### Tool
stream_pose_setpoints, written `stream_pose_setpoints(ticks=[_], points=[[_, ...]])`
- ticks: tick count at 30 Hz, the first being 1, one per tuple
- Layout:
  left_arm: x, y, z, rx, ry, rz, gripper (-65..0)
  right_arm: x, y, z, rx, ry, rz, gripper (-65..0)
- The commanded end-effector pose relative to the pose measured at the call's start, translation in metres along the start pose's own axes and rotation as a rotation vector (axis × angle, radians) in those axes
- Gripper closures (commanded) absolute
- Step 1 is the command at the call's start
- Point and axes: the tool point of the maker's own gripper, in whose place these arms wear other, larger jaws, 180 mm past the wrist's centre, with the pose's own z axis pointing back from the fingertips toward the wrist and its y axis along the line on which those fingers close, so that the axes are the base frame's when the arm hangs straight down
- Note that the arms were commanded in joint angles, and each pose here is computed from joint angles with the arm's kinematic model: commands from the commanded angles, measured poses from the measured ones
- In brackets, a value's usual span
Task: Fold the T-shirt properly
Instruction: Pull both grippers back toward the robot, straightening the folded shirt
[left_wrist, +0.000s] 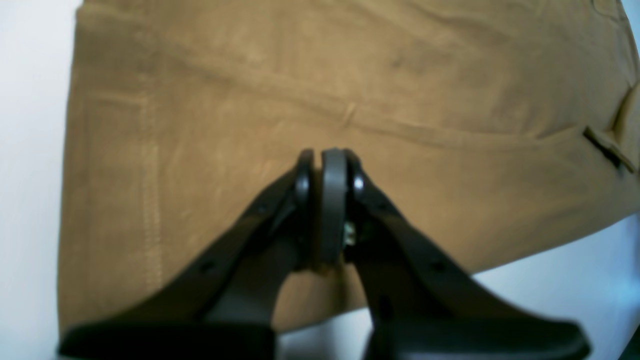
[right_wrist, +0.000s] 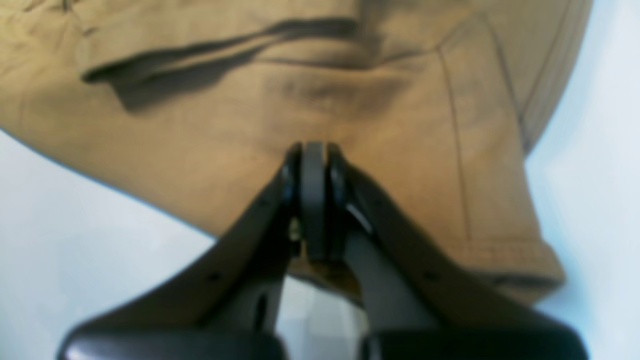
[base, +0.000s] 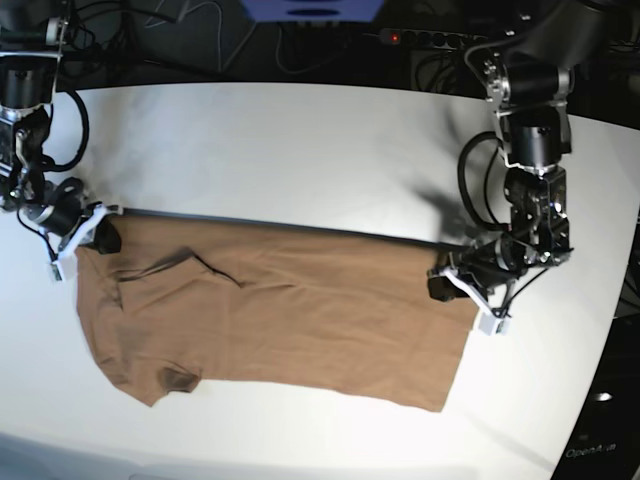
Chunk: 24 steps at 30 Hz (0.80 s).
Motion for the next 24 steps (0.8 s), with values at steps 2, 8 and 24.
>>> stream_pose_setpoints(ticks=[2, 8, 24], points=[[0.021, 0.003, 0.003, 0.007, -0.043, -0.026, -2.6, 0.018, -0.008, 0.008, -0.007, -0.047, 0.021, -0.7], [0.001, 0.012, 0.001, 0.055, -0.012, -0.067, -2.6, 0.010, -0.008, 0.010, -0.010, -0.045, 0.012, -0.7], [-0.060, 0.020, 0.007, 0.067, 0.078, -0.028, -2.6, -0.043, -0.036, 0.020, -0.068, 0.017, -0.095, -0.7]])
